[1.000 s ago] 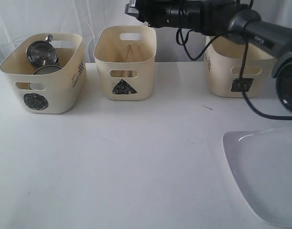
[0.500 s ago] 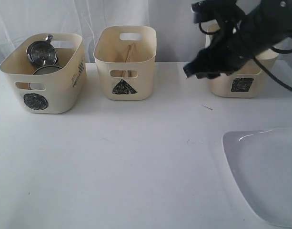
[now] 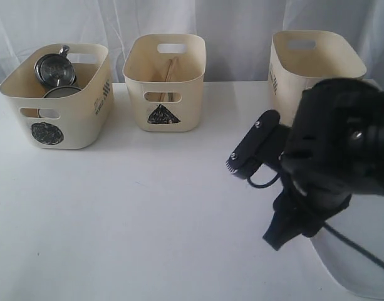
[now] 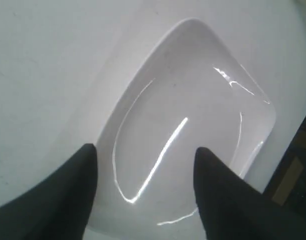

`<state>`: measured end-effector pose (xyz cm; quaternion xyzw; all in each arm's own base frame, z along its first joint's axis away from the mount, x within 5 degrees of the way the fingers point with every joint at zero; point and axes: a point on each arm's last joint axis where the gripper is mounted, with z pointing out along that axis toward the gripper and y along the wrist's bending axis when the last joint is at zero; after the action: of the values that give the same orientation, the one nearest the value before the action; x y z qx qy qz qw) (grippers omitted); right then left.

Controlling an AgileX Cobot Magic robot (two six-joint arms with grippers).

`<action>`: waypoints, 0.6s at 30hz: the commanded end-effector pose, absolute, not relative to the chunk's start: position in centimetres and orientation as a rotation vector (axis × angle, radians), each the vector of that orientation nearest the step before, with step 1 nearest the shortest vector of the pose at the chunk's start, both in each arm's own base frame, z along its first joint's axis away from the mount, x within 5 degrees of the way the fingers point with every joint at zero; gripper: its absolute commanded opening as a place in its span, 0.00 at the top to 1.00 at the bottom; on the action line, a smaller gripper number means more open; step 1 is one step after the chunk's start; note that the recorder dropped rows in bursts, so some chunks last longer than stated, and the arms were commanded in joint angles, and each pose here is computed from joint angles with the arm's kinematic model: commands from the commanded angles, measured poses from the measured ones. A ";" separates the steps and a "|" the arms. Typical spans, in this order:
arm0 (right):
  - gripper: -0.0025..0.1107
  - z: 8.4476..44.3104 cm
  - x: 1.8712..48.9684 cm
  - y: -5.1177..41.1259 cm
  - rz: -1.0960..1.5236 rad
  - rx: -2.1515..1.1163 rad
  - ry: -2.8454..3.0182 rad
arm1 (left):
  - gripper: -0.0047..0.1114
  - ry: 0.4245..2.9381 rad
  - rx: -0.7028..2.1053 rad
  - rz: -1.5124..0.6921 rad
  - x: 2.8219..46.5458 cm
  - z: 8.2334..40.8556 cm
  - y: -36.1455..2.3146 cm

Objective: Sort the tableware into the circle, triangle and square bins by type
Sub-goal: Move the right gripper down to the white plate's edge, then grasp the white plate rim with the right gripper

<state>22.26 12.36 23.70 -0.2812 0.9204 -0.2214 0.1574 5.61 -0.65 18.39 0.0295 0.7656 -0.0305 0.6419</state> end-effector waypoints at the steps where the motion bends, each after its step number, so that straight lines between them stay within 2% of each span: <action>1: 0.50 21.3 22.2 13.7 -0.712 -0.669 2.668 | 0.96 1.747 0.054 -0.080 5.6 18.3 -0.7; 8: 0.50 18.0 23.1 14.1 -0.844 -0.488 2.716 | 0.96 1.747 0.054 -0.080 5.6 18.3 -0.7; 18: 0.50 15.2 24.0 14.7 -0.875 -0.473 2.712 | 0.96 1.747 0.054 -0.080 5.6 18.3 -0.7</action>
<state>23.76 14.73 15.77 -0.1675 0.9342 -0.2910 0.1203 5.61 -0.65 18.39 0.0295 0.7656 -0.0305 0.6419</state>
